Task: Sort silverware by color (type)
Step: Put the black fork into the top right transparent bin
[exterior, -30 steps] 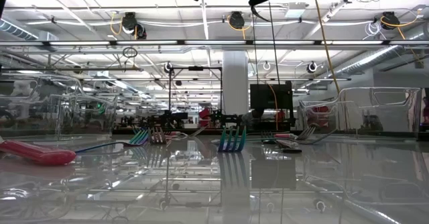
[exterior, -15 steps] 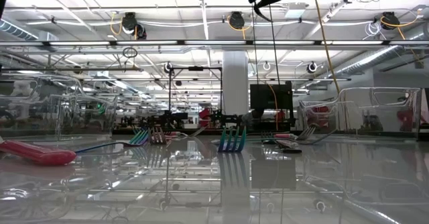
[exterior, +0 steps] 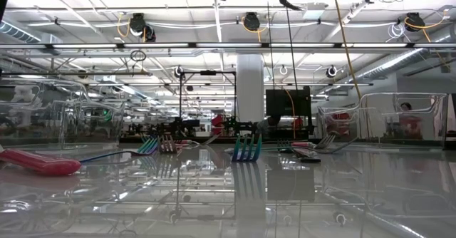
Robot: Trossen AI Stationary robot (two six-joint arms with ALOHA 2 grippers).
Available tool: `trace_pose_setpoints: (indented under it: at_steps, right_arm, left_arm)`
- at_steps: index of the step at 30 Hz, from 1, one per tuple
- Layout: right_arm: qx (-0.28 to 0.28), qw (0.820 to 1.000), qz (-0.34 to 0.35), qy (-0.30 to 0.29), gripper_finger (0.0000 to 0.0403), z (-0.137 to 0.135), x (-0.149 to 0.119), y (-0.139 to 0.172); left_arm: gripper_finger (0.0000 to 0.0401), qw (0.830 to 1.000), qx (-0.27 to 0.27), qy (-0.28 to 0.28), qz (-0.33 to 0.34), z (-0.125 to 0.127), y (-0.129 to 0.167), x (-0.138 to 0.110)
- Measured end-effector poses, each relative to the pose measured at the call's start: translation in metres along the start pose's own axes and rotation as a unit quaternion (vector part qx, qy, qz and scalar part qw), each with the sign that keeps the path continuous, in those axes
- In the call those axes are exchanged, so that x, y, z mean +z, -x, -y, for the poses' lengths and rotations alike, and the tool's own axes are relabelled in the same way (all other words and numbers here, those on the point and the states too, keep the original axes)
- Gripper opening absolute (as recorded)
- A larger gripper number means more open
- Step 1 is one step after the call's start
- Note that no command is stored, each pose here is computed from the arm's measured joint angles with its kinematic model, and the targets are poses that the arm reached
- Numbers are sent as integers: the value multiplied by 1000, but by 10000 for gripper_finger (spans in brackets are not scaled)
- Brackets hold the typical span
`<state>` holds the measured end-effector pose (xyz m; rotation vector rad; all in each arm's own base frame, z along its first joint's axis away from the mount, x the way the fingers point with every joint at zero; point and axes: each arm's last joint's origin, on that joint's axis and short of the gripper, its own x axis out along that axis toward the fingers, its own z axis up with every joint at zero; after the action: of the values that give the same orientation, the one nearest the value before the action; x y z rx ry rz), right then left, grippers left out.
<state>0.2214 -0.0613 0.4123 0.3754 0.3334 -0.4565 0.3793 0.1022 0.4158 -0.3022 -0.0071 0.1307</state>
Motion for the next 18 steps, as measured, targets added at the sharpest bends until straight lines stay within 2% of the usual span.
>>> trace_pose_setpoints:
  at_steps: [4,8,12,18]
  right_arm:
    - [30,999,0,-25,249,5,3,9]
    - [94,994,-22,-55,249,9,6,10]
    - [153,984,-35,-83,240,11,10,5]
    - [180,978,-25,-99,222,13,15,-2]
  left_arm:
    - [0,998,-67,1,-20,0,1,0]
    - [0,992,-116,10,-38,1,2,0]
    - [0,988,-145,17,-51,3,2,-2]
    - [0,985,-151,32,-75,4,2,-6]
